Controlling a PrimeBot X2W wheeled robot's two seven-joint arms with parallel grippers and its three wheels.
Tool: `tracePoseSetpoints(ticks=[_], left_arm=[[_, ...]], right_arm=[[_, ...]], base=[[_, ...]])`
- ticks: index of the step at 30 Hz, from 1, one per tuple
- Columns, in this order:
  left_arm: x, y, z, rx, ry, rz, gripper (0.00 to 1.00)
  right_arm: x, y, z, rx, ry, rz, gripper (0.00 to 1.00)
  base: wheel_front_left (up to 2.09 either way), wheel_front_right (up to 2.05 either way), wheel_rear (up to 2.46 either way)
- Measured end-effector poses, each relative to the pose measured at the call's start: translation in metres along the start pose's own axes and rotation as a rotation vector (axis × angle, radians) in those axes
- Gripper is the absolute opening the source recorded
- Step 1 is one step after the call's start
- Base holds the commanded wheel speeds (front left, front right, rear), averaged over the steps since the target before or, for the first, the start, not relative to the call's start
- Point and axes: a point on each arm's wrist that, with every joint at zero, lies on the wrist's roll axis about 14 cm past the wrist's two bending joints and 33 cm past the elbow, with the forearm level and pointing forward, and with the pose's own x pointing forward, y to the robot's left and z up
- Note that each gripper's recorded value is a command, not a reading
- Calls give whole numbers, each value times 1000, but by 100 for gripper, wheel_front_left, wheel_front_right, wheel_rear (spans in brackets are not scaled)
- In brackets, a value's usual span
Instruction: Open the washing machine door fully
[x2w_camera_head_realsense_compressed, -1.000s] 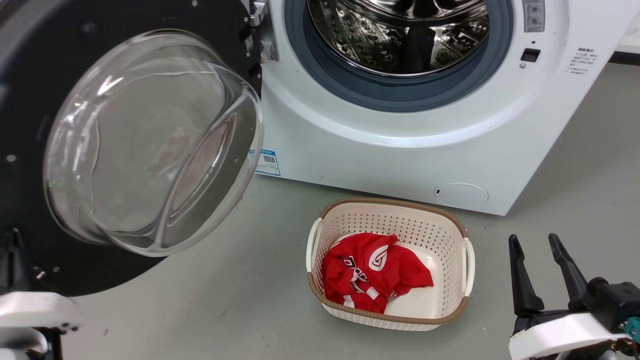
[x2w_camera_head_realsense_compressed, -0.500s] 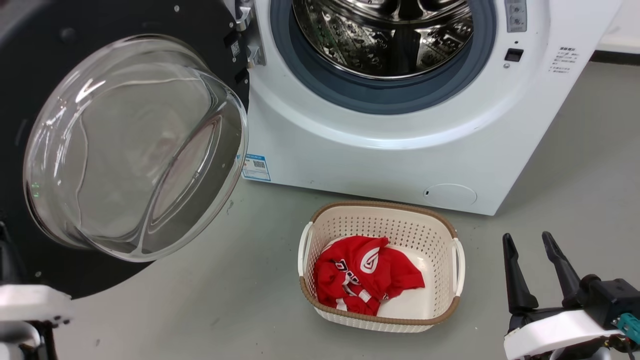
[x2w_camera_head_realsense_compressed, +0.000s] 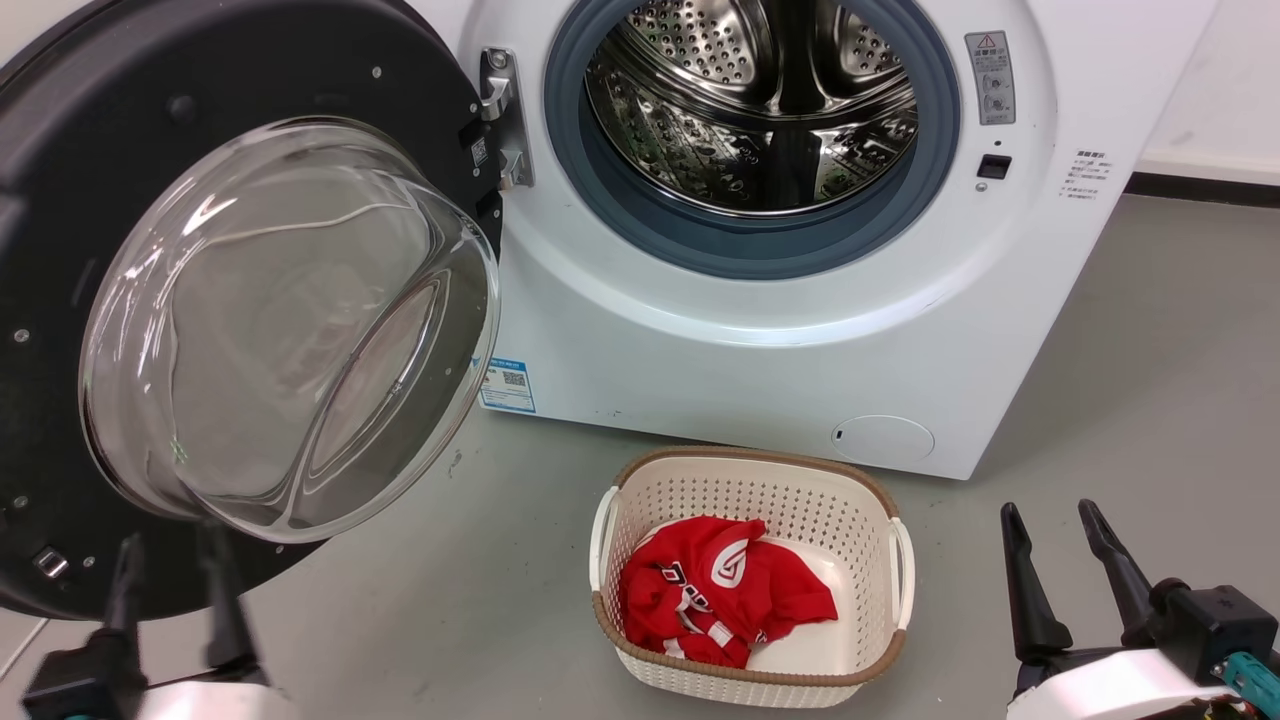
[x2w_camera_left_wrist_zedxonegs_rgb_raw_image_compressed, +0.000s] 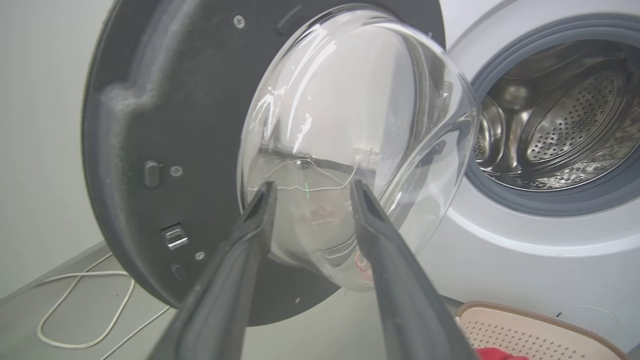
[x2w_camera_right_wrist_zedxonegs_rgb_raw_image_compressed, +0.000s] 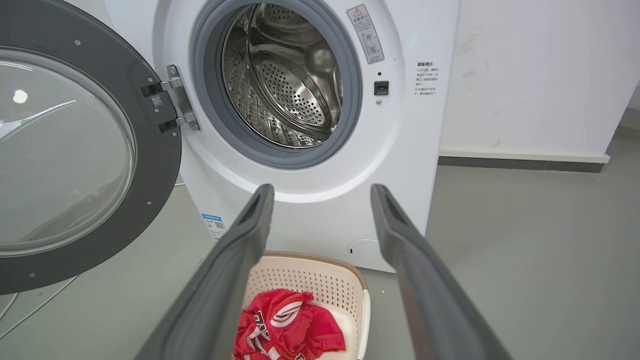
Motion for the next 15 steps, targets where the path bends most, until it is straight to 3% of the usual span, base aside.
tracePoseSetpoints(ticks=[15], left_arm=[[7, -112, 12, -80, -52, -298, 100]], right_arm=[[-17, -24, 17, -71, -28, -79, 100]], base=[[0, 0, 0]])
